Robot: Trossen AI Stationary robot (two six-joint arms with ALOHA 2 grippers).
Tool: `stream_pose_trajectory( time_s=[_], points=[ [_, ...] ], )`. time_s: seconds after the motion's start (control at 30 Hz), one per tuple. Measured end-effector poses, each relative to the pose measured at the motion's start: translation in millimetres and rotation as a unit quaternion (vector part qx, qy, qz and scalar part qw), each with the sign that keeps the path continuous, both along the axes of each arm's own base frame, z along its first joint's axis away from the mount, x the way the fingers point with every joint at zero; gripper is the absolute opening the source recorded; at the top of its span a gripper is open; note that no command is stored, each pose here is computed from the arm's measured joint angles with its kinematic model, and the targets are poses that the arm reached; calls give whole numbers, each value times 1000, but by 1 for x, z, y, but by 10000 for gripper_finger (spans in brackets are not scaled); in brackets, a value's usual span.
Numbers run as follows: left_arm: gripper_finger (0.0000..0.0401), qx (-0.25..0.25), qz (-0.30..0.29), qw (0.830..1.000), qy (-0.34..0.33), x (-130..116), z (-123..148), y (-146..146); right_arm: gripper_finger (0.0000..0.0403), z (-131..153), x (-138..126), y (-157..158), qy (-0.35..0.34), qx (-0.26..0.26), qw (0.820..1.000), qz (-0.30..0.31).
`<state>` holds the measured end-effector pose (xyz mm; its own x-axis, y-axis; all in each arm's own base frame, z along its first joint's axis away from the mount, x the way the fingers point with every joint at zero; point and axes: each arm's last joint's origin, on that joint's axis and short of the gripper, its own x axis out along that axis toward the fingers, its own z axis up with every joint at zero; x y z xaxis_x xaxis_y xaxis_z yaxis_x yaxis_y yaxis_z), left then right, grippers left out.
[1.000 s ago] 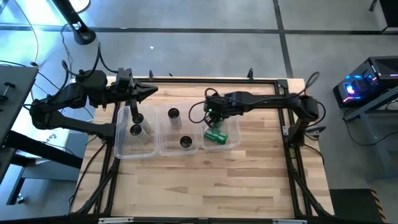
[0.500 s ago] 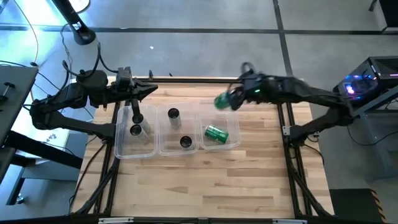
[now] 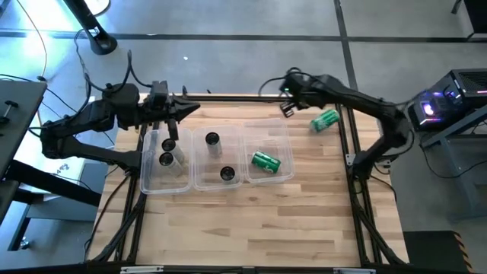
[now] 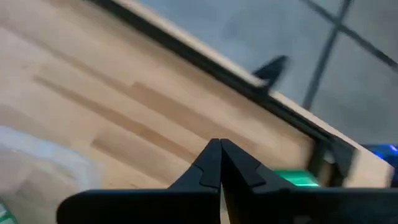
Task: Sort soda cans
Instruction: Put the green soda can into the right transparent container
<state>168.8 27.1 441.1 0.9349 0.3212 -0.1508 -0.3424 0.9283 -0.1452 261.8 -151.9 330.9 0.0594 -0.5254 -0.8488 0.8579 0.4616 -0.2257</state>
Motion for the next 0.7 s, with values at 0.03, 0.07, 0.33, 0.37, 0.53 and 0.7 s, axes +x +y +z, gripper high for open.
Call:
stream_pose_trajectory(
  time_s=[0.03, 0.07, 0.33, 0.37, 0.53, 0.7],
  points=[
    [0, -1, -5, 1000, 1, 1, 0, 0, 4, -8, 7, -5, 4, 13, 1000, 14],
    [0, -2, -8, 1000, 2, 2, -1, 0, 4, -16, 14, -9, 8, 25, 999, 28],
    [0, -10, -22, 1000, 3, 3, -1, -1, 2, -50, 33, -19, 45, 59, 996, 49],
    [0, -10, -22, 1000, 3, 3, -2, -1, 2, -53, 32, -18, 50, 63, 996, 49],
    [0, -10, -22, 1000, 5, 3, -2, -1, 1, -71, -8, -10, 68, 84, 994, 16],
    [0, -9, -22, 1000, 5, 3, -2, -1, 0, -80, -66, 9, -15, 111, 993, -45]
  ],
)
